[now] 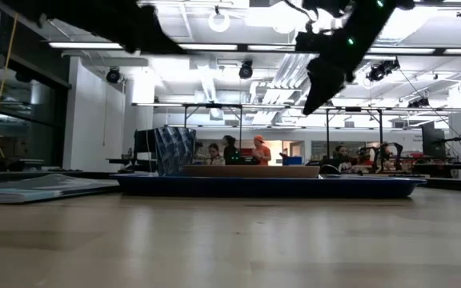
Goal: Pick and place plate/cup/fork/spoon on tray
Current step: Put the blue fork on the blue tray to the right side of the orange plate
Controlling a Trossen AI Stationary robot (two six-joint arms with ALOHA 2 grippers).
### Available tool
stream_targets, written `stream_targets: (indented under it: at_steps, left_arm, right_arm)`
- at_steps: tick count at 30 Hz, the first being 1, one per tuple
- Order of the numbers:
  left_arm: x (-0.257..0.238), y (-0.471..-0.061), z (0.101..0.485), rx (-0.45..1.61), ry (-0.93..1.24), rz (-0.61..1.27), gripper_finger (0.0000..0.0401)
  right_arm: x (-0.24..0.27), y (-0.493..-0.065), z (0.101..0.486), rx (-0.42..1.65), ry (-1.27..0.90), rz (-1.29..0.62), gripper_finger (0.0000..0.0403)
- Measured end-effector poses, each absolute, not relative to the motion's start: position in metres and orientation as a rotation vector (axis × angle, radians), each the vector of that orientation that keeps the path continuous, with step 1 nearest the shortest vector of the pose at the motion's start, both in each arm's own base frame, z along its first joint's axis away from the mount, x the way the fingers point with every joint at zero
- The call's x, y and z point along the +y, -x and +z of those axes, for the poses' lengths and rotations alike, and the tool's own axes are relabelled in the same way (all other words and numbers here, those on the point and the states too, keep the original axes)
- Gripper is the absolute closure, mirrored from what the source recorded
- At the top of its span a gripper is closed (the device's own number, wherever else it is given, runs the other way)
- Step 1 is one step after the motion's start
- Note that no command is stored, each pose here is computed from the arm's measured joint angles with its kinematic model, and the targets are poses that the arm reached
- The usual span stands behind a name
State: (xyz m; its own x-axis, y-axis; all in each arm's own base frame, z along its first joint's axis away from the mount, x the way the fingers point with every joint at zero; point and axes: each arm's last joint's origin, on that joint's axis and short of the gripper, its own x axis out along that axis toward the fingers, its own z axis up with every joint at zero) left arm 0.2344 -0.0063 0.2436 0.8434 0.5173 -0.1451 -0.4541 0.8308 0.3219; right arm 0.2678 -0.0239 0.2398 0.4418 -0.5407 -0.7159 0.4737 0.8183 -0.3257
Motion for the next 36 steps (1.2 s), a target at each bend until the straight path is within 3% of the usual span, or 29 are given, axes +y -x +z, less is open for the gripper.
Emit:
stream_targets:
  at_steps: [6,9,12,21,32,36]
  left_arm:
    - [0.002,-0.204,0.245,-0.239,-0.078,0.32,0.04]
    - [0.008,-0.201,0.24,-0.335,0.005,0.249,0.04]
    - [0.011,-0.206,0.234,-0.334,0.063,0.214,0.04]
    - [0.015,-0.232,0.221,-0.359,0.169,0.198,0.04]
    - [0.015,-0.236,0.217,-0.342,0.187,0.206,0.04]
    - [0.015,-0.236,0.216,-0.34,0.187,0.207,0.04]
  right_arm:
    - [-0.021,-0.267,0.211,0.231,-0.086,-0.383,0.0219]
    - [-0.025,-0.262,0.214,-0.121,-0.115,-0.316,0.0219]
    - [-0.028,-0.262,0.221,-0.331,-0.109,-0.255,0.0219]
    - [-0.038,-0.295,0.251,-0.448,0.005,-0.212,0.0219]
    - [-0.038,-0.297,0.262,-0.5,0.059,-0.223,0.022]
    - [-0.038,-0.296,0.265,-0.53,0.065,-0.225,0.0244]
